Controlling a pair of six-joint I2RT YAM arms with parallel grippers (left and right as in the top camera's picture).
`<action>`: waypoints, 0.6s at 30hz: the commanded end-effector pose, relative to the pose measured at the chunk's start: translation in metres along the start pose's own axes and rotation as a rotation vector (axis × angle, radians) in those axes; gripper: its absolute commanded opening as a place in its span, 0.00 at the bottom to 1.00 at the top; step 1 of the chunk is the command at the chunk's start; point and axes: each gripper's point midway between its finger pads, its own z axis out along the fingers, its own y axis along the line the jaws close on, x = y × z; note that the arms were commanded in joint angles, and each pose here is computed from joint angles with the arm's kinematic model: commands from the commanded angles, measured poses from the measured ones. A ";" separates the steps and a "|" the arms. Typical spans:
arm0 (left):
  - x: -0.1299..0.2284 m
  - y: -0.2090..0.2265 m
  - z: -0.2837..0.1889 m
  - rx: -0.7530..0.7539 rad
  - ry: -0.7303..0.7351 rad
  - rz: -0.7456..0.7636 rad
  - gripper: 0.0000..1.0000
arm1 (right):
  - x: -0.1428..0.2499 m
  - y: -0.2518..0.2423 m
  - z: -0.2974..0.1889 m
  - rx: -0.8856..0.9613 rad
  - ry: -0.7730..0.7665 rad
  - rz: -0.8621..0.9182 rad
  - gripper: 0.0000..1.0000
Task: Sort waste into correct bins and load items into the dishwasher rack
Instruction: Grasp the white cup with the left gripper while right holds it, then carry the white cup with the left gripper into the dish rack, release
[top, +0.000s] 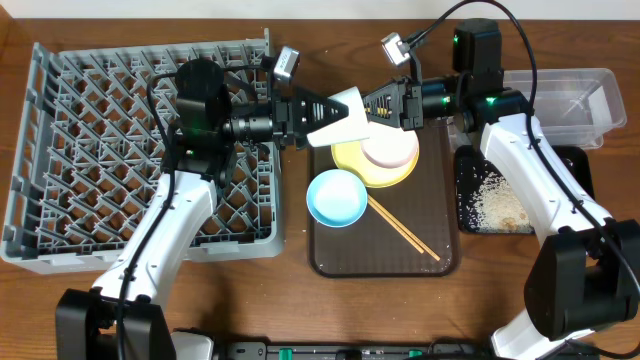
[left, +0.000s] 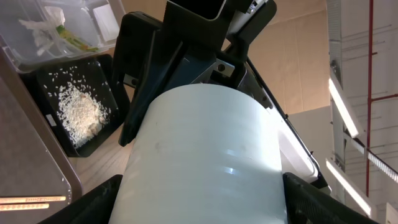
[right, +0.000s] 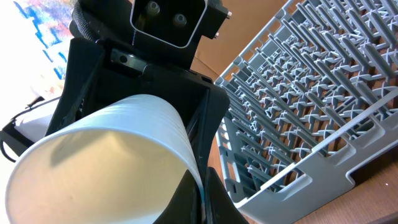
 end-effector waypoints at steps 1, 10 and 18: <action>0.003 -0.007 0.001 0.013 0.022 0.009 0.78 | -0.002 -0.006 0.003 0.045 -0.011 0.000 0.01; 0.003 -0.006 0.001 0.014 0.022 0.063 0.67 | -0.004 -0.011 0.002 0.069 -0.019 -0.001 0.09; -0.002 -0.004 0.000 0.002 -0.006 0.157 0.49 | -0.006 -0.013 -0.005 0.079 -0.032 0.002 0.31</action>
